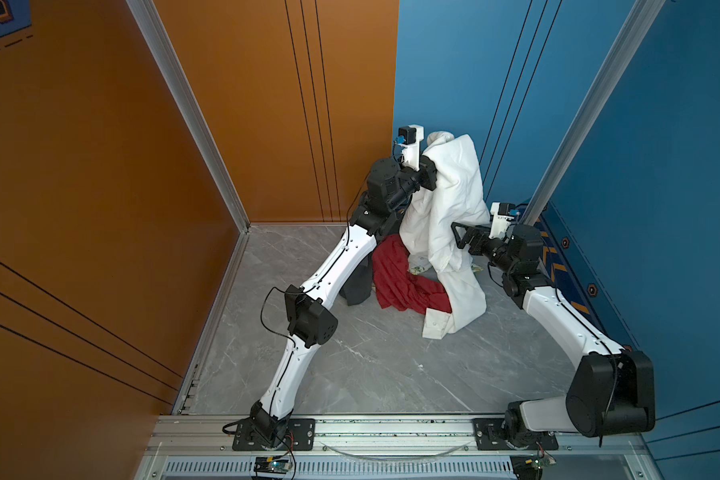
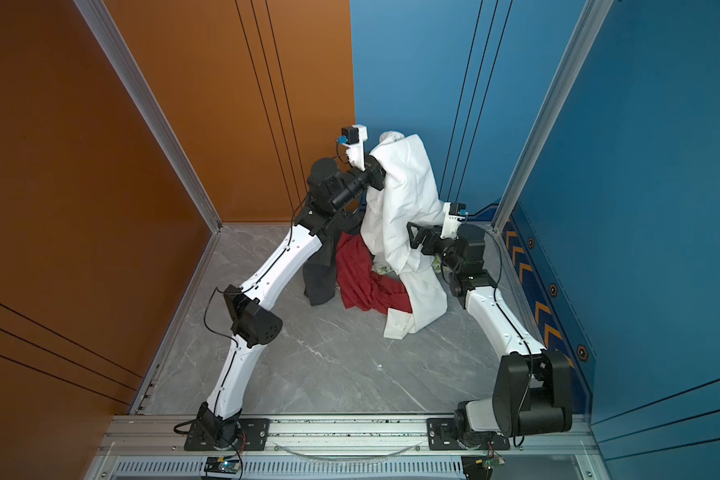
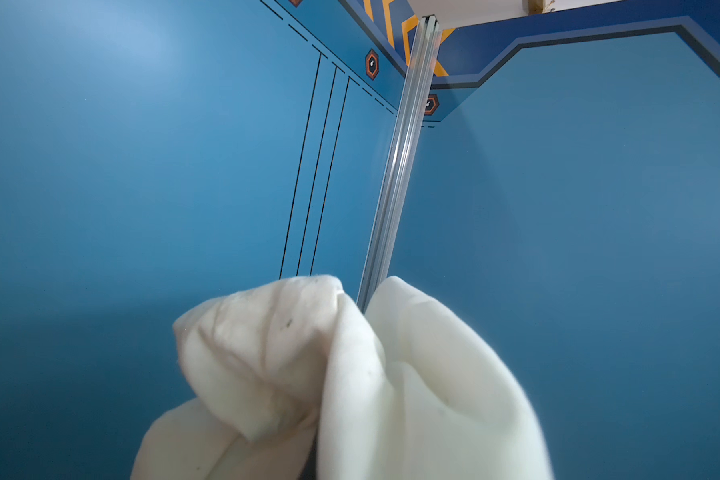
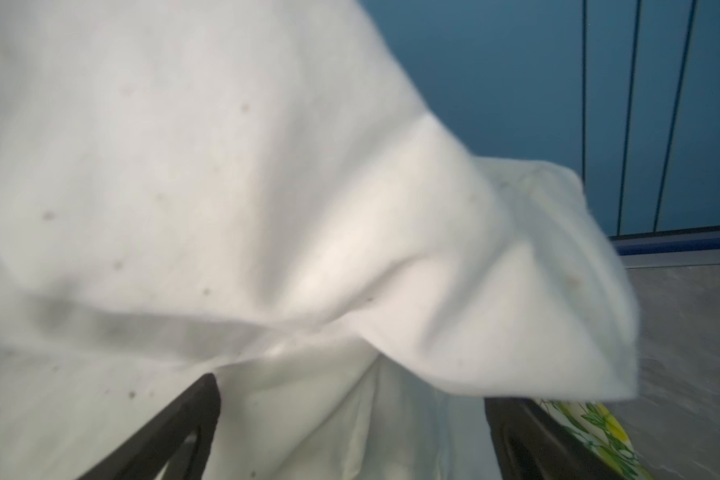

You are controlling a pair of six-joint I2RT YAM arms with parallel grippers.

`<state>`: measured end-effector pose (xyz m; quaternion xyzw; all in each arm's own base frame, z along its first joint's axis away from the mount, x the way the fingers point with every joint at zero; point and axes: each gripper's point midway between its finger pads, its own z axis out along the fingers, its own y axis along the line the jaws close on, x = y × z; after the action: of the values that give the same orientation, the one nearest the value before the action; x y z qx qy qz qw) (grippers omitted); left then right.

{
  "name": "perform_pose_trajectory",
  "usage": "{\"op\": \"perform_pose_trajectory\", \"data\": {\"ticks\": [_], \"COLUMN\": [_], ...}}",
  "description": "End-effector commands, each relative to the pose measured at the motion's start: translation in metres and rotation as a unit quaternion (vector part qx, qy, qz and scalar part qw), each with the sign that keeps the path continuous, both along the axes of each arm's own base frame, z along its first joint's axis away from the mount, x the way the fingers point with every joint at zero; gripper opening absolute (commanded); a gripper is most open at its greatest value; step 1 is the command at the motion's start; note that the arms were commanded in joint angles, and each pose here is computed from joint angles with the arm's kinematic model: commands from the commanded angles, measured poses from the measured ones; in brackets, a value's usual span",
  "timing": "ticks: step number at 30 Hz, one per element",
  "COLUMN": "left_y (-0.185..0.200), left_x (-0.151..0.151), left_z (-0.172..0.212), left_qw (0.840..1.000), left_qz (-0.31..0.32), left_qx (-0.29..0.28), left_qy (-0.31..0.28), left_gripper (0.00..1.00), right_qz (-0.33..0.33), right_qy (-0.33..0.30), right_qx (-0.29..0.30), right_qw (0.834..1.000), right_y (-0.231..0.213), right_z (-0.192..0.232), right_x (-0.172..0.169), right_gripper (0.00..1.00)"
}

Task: Pick out a specific cloth from the pile

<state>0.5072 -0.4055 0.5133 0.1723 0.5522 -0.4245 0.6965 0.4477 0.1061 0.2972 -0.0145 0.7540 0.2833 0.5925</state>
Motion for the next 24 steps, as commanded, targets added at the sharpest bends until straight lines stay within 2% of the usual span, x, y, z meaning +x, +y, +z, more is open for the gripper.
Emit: {"op": "perform_pose_trajectory", "data": {"ticks": [1, 6, 11, 18, 22, 24], "left_y": [0.029, 0.034, 0.038, 0.044, 0.045, 0.045], "left_x": [-0.023, -0.021, -0.021, -0.019, -0.018, -0.019], "left_z": [0.056, 0.056, 0.060, 0.059, 0.059, 0.060], "left_qw": [0.999, 0.999, 0.998, 0.998, 0.998, 0.998], "left_qz": [0.016, 0.023, 0.032, 0.038, 0.038, 0.036], "left_qx": [-0.035, -0.033, -0.032, -0.031, -0.033, -0.032], "left_qy": [-0.035, -0.030, -0.033, -0.028, -0.026, -0.025], "left_gripper": [0.00, 0.00, 0.00, 0.00, 0.00, 0.00], "right_qz": [0.002, -0.041, -0.018, 0.034, 0.048, 0.051], "right_qy": [-0.033, -0.023, 0.020, 0.072, 0.081, 0.076], "right_qx": [-0.037, -0.056, -0.083, -0.103, -0.108, -0.104], "right_qw": [0.999, 0.997, 0.996, 0.992, 0.990, 0.990], "right_y": [0.003, -0.015, -0.010, 0.012, 0.021, 0.023], "right_z": [-0.019, -0.056, -0.094, -0.133, -0.140, -0.137], "right_x": [-0.005, -0.021, -0.024, -0.011, 0.003, 0.011], "right_gripper": [1.00, 1.00, 1.00, 1.00, 1.00, 0.97]}}
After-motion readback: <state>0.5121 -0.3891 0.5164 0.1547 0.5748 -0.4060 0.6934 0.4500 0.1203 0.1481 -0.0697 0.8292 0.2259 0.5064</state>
